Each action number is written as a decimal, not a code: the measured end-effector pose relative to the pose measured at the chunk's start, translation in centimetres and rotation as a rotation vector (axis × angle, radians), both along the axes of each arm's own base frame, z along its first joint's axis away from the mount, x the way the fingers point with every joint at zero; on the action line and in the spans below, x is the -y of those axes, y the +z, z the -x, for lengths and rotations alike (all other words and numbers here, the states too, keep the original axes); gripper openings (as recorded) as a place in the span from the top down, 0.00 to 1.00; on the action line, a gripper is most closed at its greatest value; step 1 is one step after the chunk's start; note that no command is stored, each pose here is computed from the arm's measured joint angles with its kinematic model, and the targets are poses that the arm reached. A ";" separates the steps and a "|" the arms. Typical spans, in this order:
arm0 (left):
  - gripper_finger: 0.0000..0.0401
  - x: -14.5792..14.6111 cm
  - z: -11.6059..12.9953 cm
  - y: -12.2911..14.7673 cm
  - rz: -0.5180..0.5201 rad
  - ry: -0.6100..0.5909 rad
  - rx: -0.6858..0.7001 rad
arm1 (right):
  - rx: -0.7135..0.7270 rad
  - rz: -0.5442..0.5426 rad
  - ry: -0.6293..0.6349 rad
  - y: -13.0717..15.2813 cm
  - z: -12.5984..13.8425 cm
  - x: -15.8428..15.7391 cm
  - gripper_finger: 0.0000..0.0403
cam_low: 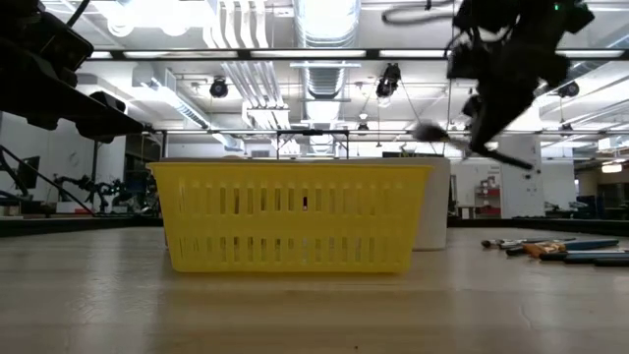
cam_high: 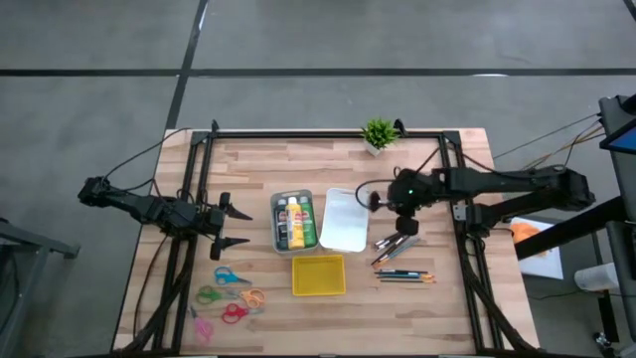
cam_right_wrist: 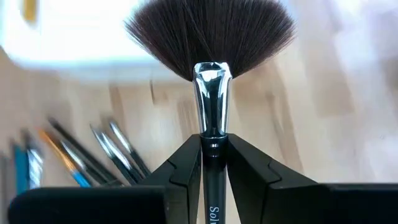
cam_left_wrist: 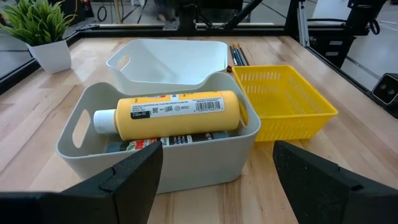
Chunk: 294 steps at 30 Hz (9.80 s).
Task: Pick & Place Paint Supplies
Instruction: Put the silver paint brush into the white bin
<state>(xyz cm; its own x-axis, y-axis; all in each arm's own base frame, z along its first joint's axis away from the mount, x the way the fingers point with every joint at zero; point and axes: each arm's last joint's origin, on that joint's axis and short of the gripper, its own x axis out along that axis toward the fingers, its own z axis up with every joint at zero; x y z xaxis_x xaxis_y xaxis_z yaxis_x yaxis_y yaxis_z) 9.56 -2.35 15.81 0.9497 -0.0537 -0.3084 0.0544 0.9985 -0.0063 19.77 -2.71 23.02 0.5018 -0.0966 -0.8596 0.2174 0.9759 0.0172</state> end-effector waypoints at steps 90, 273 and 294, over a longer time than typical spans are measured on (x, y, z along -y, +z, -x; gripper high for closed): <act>0.24 0.0 0.0 0.0 0.000 0.000 0.000 | -0.022 -0.174 -0.230 3.0 -12.4 -0.8 0.61; 0.24 0.0 0.0 0.0 0.000 0.000 -0.001 | 0.249 -0.537 -0.765 1.5 -5.7 -1.7 0.96; 0.24 0.0 0.0 0.0 0.000 0.000 -0.001 | -0.089 -0.388 -0.760 -4.4 -14.4 -1.5 0.96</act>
<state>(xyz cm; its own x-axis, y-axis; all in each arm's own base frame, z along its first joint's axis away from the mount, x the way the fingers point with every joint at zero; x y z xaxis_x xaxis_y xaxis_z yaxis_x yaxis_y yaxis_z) 9.55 -2.35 15.81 0.9495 -0.0539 -0.3091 0.0546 0.9985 -0.0062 34.13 -1.21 18.60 0.3493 -0.0698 -0.9344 0.8262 0.4934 0.2720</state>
